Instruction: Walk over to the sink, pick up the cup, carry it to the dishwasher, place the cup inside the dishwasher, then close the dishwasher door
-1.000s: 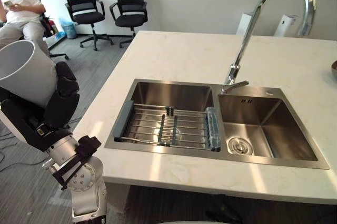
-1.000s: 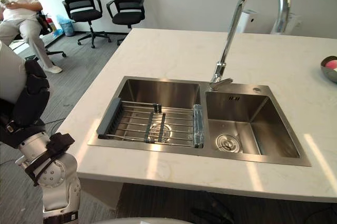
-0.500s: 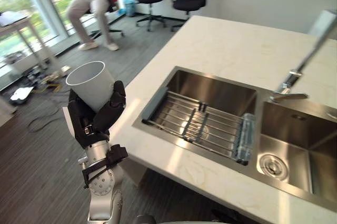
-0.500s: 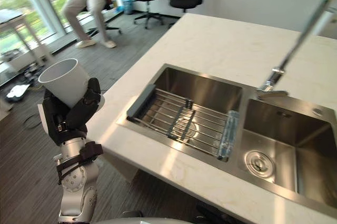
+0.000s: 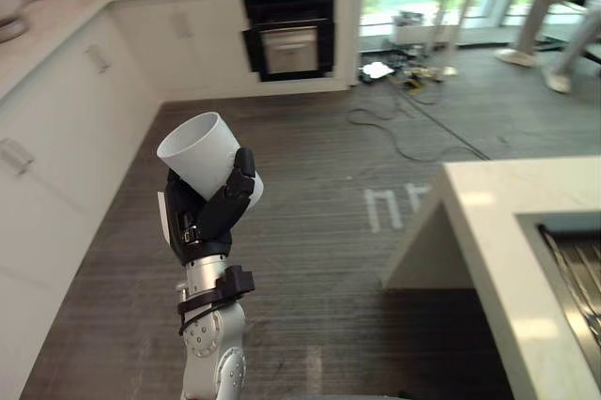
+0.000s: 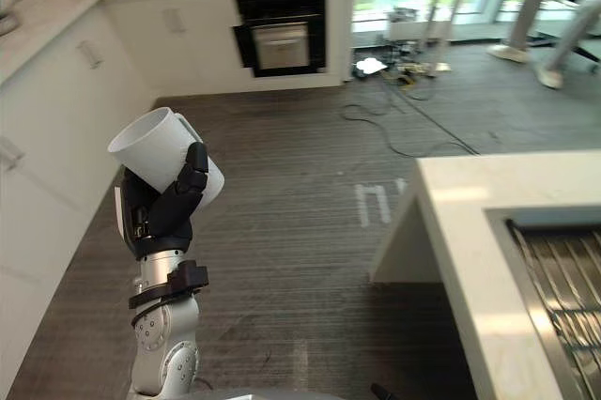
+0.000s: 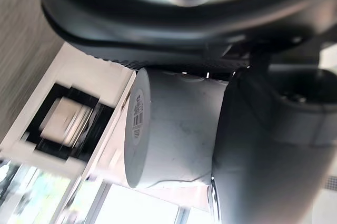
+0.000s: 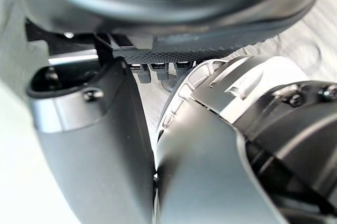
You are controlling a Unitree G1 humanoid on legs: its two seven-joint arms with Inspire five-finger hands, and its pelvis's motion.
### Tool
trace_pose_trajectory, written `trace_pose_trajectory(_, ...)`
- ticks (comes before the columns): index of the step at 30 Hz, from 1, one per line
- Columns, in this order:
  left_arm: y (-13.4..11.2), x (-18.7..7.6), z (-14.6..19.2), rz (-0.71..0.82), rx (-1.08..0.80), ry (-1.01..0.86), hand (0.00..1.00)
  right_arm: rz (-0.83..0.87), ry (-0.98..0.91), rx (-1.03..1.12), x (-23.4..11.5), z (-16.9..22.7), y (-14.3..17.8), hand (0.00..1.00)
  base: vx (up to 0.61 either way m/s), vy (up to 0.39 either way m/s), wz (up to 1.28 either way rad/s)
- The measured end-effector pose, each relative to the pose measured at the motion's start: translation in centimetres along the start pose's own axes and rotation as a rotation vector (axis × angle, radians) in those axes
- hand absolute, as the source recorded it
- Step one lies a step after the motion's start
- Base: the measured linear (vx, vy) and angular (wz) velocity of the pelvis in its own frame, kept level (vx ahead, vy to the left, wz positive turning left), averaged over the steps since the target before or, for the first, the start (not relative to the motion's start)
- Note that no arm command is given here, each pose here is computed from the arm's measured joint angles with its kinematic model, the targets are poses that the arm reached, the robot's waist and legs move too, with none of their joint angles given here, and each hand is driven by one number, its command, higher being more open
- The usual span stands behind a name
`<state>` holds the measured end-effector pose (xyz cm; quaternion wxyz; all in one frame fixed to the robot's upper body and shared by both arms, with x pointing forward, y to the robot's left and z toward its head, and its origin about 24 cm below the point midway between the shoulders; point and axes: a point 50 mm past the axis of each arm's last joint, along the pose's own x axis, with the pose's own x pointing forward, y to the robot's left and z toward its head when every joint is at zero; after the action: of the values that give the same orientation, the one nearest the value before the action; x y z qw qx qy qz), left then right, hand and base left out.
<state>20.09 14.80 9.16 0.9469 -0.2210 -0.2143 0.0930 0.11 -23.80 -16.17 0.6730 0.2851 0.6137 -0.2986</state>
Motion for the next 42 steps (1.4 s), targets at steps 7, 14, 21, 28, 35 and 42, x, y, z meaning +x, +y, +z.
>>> trace_pose_trajectory(7, -3.5, 0.1, -1.5, -0.205, -0.054, 0.046, 0.0, 0.08, -0.107, -0.008, -0.2, 1.7, 2.1, 1.0, -0.02, -0.066, 1.83)
trace_pose_trajectory(14, -7.2, -2.3, -3.9, -0.46, -0.016, 0.175, 0.0, 0.187, -0.155, -0.127, -0.1, 4.1, 6.4, 1.0, 0.06, -0.092, 0.39)
trace_pose_trajectory(21, -8.6, -1.1, -3.2, -0.568, -0.03, 0.125, 0.0, 0.25, -0.131, -0.106, -0.2, 2.1, 6.5, 1.0, 0.13, -0.147, 0.49)
trace_pose_trajectory(28, -10.2, -2.4, -2.7, -0.739, -0.063, 0.146, 0.0, 0.244, -0.117, -0.081, -0.3, -0.9, 5.7, 1.0, 0.01, -0.012, 0.08)
trace_pose_trajectory(35, -5.6, -1.8, -3.0, -0.503, -0.09, 0.205, 0.0, 0.263, -0.065, -0.261, -0.1, -1.2, 5.9, 1.0, 0.03, -0.063, 0.08)
trace_pose_trajectory(42, 0.4, -2.5, -3.6, -0.217, -0.078, 0.291, 0.0, 0.261, -0.025, -0.418, -0.1, -0.1, 5.5, 1.0, 0.17, -0.006, 0.13)
